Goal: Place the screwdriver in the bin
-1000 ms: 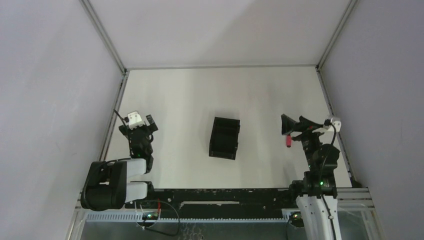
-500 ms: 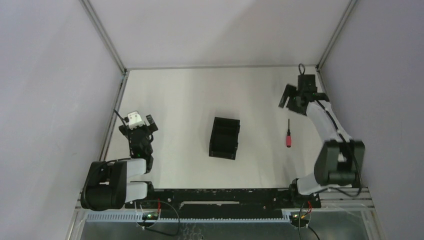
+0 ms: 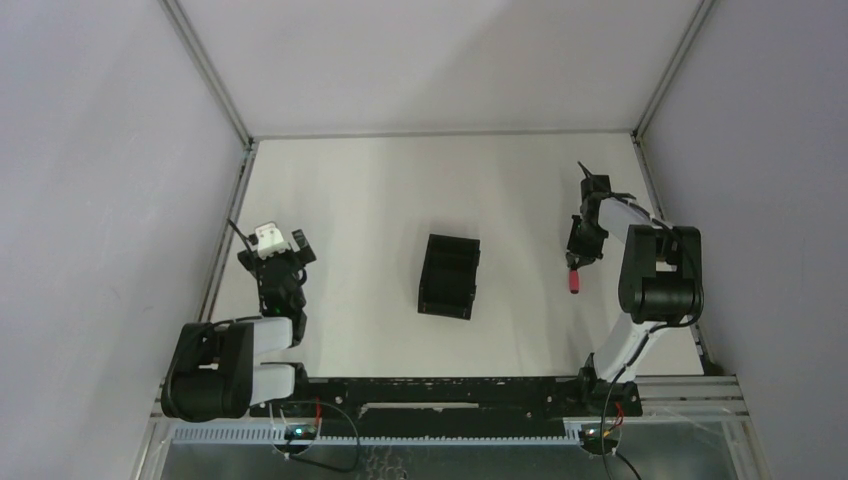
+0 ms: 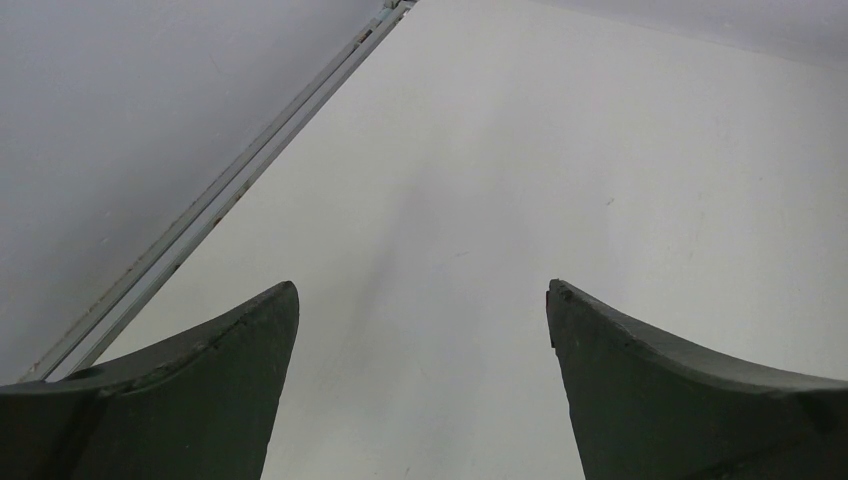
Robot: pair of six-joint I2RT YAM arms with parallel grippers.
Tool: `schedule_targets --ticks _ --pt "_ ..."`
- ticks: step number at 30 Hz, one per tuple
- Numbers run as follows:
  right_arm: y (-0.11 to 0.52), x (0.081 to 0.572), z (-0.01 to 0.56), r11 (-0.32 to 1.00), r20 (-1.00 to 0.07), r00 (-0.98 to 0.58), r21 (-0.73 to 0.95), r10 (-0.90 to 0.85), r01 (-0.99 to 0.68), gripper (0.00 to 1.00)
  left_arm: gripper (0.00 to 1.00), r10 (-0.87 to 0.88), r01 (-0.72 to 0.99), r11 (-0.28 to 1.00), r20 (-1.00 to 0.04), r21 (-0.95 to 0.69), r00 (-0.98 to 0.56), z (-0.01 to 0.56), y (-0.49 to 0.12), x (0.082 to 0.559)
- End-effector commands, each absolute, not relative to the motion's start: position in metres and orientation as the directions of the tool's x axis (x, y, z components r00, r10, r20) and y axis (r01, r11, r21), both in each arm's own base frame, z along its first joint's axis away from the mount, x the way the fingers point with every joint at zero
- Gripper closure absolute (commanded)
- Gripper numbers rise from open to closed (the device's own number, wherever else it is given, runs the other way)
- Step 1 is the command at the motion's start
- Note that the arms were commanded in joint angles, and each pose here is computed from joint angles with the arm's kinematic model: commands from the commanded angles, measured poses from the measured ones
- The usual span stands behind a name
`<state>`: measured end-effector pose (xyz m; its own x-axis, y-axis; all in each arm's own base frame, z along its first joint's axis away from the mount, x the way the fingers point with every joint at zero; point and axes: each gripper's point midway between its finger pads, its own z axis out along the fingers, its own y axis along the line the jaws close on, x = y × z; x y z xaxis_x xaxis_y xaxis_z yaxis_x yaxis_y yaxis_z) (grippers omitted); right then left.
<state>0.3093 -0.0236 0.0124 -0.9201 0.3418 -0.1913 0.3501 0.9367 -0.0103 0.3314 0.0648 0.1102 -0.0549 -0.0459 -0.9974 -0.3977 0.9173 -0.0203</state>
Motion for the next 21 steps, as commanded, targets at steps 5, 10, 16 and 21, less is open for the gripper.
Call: schedule_targets --ticks 5,10,16,21 --pt "-0.025 0.301 0.036 0.944 -0.156 -0.934 -0.033 0.321 0.330 1.00 0.02 -0.032 -0.385 0.922 -0.999 -0.038 0.022 0.137 0.063 0.345" --pt "-0.010 0.285 0.114 0.951 -0.106 -0.947 -0.034 0.303 0.308 1.00 0.02 -0.032 -0.386 0.922 -0.999 -0.038 0.020 0.137 0.063 0.345" --pt "0.016 0.273 0.174 0.959 -0.143 -0.956 -0.084 0.258 0.271 1.00 0.02 -0.032 -0.385 0.922 -0.999 -0.038 0.021 0.137 0.063 0.345" --pt "0.085 0.307 0.201 0.972 -0.309 -0.922 0.114 0.232 0.207 1.00 0.02 -0.033 -0.386 0.922 -0.999 -0.038 0.021 0.137 0.063 0.345"
